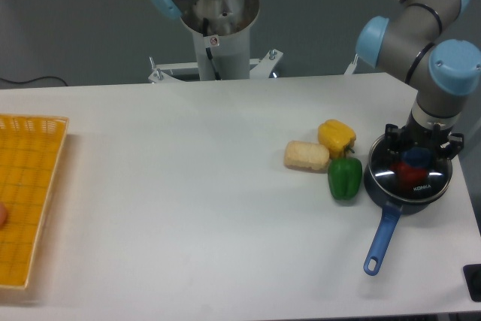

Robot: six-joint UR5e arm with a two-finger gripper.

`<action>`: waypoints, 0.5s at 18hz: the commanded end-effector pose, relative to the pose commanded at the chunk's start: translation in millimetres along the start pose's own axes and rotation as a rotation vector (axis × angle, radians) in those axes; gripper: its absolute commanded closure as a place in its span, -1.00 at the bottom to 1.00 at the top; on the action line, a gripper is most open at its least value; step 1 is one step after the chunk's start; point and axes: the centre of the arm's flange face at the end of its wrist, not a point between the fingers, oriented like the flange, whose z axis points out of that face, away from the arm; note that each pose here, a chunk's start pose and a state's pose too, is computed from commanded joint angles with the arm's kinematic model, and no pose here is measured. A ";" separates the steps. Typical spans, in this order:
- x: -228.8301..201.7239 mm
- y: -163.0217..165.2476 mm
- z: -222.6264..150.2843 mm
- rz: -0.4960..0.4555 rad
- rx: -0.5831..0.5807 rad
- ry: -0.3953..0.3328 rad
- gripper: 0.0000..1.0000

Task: Close the pot lid
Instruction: 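Press the lid down to seat it on the saucepan rim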

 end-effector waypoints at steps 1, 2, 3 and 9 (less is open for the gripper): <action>0.0 0.0 0.0 0.000 0.000 0.000 -0.10; 0.3 0.1 1.7 0.000 -0.001 0.003 -0.10; -0.2 -0.1 0.9 0.000 0.000 0.000 -0.10; -1.3 1.6 1.5 0.000 0.000 0.000 -0.10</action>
